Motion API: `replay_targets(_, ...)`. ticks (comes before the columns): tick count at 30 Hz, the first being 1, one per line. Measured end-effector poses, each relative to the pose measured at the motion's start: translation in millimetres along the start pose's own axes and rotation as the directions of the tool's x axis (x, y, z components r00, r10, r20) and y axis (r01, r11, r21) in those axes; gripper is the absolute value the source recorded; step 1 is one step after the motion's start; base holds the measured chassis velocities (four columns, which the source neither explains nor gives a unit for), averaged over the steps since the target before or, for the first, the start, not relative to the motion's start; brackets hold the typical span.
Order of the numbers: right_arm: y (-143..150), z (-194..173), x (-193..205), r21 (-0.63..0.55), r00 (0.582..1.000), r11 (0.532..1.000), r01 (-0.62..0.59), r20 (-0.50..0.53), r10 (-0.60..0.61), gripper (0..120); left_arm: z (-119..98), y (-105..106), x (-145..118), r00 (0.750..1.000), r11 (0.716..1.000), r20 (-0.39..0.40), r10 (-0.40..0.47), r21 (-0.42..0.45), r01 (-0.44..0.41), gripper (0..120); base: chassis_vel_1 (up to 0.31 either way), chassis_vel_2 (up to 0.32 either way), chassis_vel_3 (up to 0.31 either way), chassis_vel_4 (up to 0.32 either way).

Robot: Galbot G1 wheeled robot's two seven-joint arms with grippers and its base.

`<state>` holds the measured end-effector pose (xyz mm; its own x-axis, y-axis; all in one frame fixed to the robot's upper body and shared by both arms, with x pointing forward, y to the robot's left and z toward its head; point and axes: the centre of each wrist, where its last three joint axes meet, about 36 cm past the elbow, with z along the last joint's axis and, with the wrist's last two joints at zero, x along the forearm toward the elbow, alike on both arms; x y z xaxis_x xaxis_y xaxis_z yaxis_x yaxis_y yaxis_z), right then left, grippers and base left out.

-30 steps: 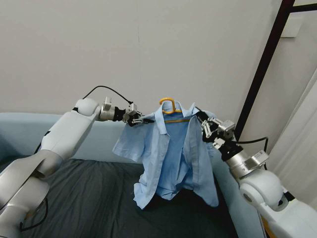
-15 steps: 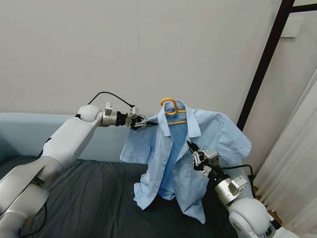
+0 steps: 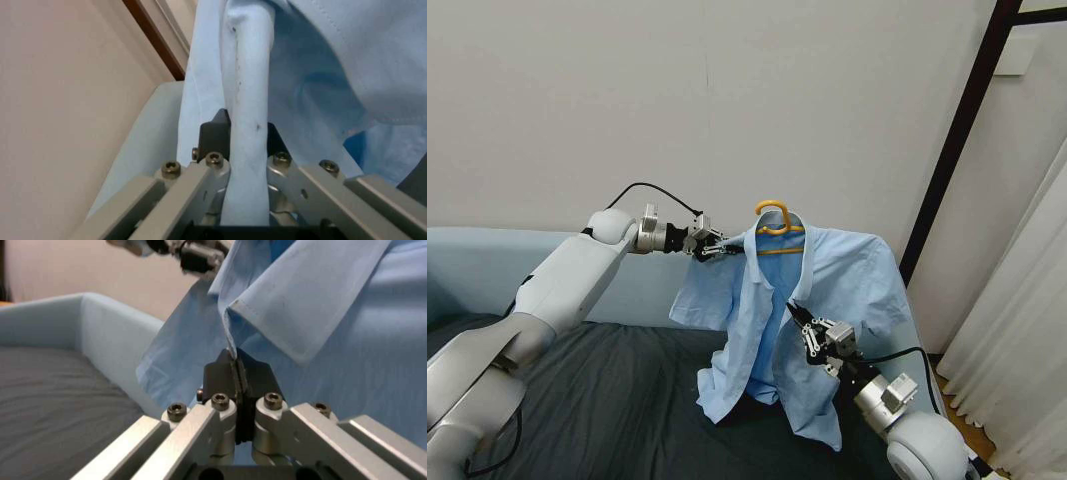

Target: Pick up the clothes from the sofa and hang them on the clothes hanger.

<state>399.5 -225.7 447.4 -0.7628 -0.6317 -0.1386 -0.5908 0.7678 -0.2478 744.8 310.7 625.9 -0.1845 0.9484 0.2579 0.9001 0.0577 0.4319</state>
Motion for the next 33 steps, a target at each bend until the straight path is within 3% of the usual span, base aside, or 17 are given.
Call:
replay_targets(6,6.4,13.0,-3.8,0.017,0.999,0.999,-0.047,-0.021,0.047,0,-6.1,0.3,0.6,1.0,1.0,-0.002,0.007,0.0,-0.007,2,0.0,0.0,0.0,0.0)
replay_targets(11,4.1,15.8,-2.7,0.03,0.996,0.996,-0.086,0.005,0.086,15,-6.3,0.6,4.6,1.0,1.0,-0.005,0.002,0.0,-0.002,2,0.0,0.0,0.0,0.0)
replay_targets(17,-4.7,11.8,31.4,0.035,1.0,0.999,0.012,0.014,-0.013,40,-11.5,15.7,26.1,1.0,1.0,-0.02,-0.025,-0.013,0.024,2,0.0,0.0,0.0,0.0)
replay_targets(21,-22.9,-3.1,37.7,-0.059,0.983,0.988,0.141,0.127,-0.133,53,-23.8,31.9,49.7,0.998,0.999,-0.045,0.035,-0.016,-0.035,2,0.0,0.0,0.0,0.0)
replay_targets(25,-46.9,-24.3,28.0,-0.078,0.97,0.988,0.133,0.214,-0.114,69,-32.1,37.9,72.8,0.986,0.991,-0.095,0.137,0.015,-0.136,2,0.0,0.0,0.0,0.0)
replay_targets(33,-79.0,-53.5,14.9,-0.062,0.964,0.992,0.112,0.247,-0.093,96,-24.3,29.9,102.8,0.983,0.991,-0.127,0.132,0.053,-0.126,2,0.0,0.0,0.0,0.0)
